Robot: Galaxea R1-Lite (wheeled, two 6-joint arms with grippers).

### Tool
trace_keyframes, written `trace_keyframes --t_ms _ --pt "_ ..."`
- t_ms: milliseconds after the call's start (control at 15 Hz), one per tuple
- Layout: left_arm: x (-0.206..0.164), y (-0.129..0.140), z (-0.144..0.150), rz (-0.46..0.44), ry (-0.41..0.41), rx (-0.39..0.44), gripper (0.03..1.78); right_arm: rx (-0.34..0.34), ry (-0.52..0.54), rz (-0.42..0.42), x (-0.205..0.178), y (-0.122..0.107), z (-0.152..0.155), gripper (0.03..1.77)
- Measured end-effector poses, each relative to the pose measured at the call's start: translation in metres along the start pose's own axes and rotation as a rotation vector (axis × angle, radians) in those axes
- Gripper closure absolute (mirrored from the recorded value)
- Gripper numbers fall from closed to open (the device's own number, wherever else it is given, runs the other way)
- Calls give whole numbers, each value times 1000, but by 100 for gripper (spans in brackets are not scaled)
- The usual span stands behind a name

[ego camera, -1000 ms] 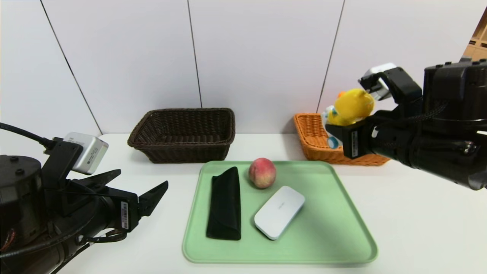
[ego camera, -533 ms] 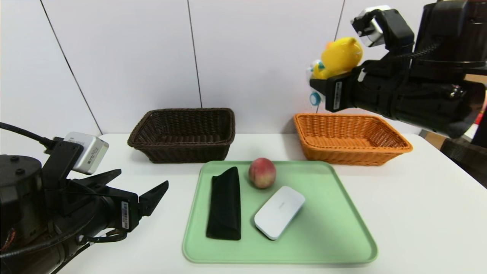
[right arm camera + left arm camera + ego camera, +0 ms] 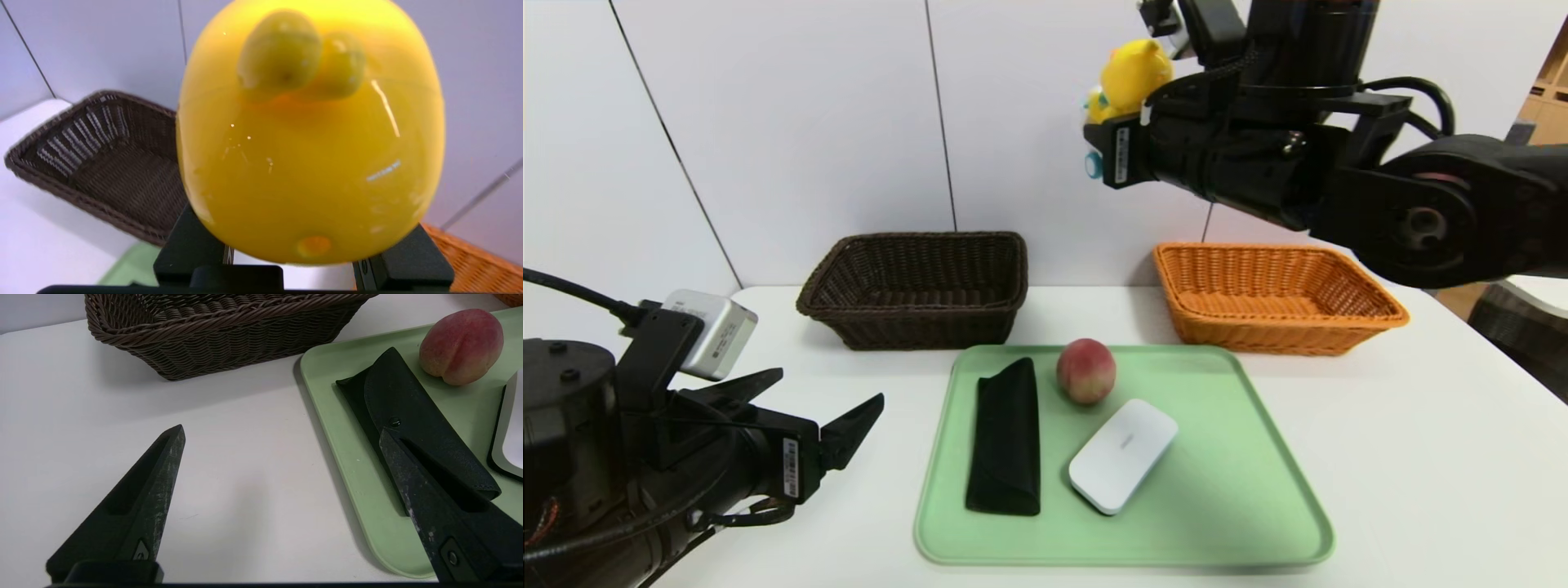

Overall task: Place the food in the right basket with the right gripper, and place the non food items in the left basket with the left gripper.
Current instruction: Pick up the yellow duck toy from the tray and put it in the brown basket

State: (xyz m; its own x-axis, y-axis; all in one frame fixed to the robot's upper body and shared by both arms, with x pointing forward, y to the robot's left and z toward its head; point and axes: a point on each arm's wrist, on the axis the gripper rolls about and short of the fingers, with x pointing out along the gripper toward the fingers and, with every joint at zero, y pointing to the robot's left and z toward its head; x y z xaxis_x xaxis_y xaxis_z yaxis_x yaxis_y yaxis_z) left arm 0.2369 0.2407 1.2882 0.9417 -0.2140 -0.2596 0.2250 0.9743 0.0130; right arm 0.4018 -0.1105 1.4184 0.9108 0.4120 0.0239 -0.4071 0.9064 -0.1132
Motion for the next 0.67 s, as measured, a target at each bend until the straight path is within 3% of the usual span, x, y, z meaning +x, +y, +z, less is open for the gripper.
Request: trace_keyframes --t_ms 333,667 --pt "-3 2 -4 3 7 3 12 19 -69 53 51 33 -6 106" --pt "-5 3 -11 6 26 10 12 12 -56 203 85 79 -53 106"
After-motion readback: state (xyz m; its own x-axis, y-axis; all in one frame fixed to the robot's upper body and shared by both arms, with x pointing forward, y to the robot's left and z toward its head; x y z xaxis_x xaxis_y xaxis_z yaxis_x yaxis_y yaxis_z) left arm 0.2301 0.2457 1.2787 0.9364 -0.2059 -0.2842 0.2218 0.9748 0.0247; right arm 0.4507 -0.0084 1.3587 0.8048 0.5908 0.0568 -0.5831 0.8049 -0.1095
